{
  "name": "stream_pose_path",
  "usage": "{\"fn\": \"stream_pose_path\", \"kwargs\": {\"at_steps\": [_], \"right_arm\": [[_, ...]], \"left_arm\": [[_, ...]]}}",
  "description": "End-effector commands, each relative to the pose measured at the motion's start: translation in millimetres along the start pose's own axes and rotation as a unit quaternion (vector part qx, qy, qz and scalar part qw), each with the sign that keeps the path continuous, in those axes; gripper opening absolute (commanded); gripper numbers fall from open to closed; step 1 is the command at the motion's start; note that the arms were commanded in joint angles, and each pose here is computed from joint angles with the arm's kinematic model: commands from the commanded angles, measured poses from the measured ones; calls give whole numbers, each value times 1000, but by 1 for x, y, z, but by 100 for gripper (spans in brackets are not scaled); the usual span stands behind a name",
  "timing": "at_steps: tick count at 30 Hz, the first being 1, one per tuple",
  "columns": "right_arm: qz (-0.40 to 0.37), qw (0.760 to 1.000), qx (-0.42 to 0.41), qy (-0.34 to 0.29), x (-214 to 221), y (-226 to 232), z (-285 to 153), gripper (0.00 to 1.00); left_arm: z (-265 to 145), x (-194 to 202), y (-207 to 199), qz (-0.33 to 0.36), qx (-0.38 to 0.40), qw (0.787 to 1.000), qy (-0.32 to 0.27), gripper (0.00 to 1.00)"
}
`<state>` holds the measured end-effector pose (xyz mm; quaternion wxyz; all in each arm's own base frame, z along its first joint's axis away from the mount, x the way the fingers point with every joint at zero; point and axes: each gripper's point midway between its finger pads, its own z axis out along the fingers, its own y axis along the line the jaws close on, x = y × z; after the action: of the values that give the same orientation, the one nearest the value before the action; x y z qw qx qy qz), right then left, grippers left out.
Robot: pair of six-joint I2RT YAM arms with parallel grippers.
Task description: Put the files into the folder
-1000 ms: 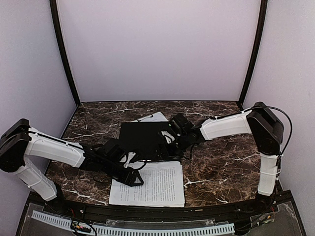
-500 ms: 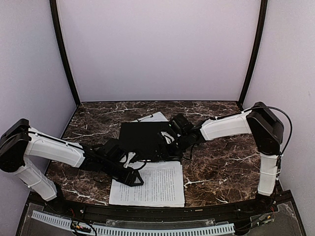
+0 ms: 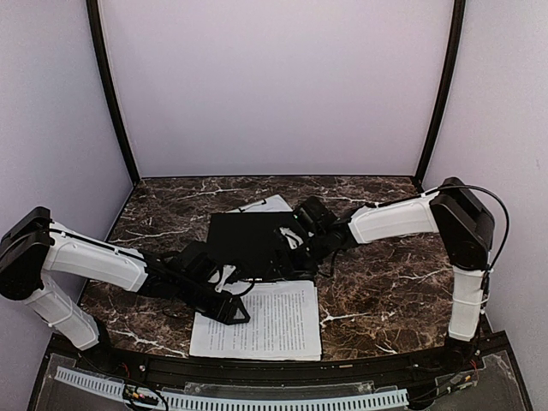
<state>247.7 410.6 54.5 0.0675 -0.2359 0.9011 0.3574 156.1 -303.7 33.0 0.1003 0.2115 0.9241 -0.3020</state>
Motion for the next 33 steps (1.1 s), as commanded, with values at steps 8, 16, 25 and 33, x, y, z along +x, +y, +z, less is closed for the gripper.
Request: {"fn": "stream_pose_path", "kwargs": {"at_steps": [8,16,25,33], "right_arm": [[-30,999,-24,-27,-17,29,-21,86],[-42,998,-38,-33,-20,43,-26,85],[-24,999,10,-33,-18,19,-20,86],[2,999,33,-9,-8,-4,-12,87]], "left_arm": [[3,26,22,-14,-38,999,34,61],[2,26,23,-16,-39,999,32,62],[2,27,23,-17,-40,999,31,62],[1,27,23,-16,-41,999,30,61]]}}
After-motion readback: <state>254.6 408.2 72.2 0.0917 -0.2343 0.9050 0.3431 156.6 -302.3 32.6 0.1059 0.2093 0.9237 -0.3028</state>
